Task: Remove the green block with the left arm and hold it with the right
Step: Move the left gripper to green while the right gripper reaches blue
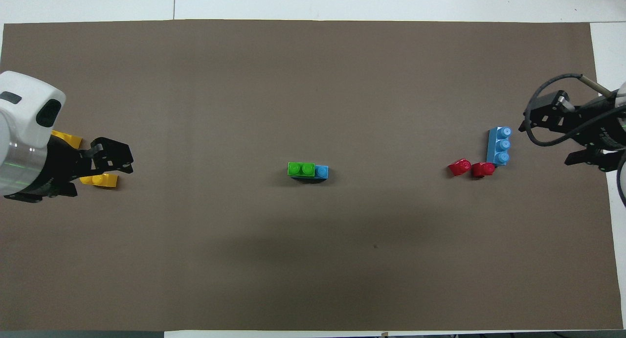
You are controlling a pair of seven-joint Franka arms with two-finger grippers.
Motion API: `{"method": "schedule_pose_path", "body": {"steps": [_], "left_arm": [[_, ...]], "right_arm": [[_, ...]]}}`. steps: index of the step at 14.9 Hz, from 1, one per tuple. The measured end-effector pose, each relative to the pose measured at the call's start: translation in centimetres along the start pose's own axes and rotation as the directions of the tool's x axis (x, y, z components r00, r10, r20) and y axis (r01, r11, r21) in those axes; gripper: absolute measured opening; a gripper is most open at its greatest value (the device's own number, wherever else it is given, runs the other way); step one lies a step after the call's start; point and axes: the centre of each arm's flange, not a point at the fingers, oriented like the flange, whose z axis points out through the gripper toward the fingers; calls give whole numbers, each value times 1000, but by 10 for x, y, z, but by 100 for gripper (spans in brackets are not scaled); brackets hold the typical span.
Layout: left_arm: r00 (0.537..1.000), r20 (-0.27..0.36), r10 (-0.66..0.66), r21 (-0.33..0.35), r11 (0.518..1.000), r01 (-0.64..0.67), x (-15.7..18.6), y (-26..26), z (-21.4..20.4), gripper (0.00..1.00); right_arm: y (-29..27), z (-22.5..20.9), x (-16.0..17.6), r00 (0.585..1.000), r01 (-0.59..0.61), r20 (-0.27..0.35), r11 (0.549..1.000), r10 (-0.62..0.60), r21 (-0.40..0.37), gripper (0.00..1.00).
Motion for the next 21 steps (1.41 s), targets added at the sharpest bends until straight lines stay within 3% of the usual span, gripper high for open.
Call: {"method": "schedule_pose_path", "body": {"steps": [2, 5, 9, 12, 14, 16, 21], "left_arm": [[991, -10, -133, -34, 991, 133, -14, 14, 4, 100], [939, -20, -344, -100, 935, 340, -43, 38, 18, 100], [853, 7, -522, -132, 845, 519, -82, 65, 44, 100], [793, 29, -609, -132, 784, 607, -95, 85, 68, 100], [783, 35, -621, -114, 776, 621, -103, 102, 90, 100], [764, 46, -644, -111, 757, 644, -108, 122, 116, 100], [727, 64, -683, -110, 720, 686, -109, 151, 158, 100]], "right_arm": [[-8, 8, -12, 993, -103, 52, 994, 102, 19, 100], [-17, 25, -20, 965, -237, 123, 971, 232, 33, 100], [-46, 55, -36, 875, -454, 199, 891, 441, 19, 100], [-59, 75, -41, 856, -486, 211, 874, 472, 17, 100], [-64, 93, -44, 839, -508, 244, 861, 487, 30, 100], [-68, 111, -49, 824, -526, 274, 849, 496, 44, 90], [-83, 136, -72, 805, -551, 296, 833, 513, 54, 90]]}}
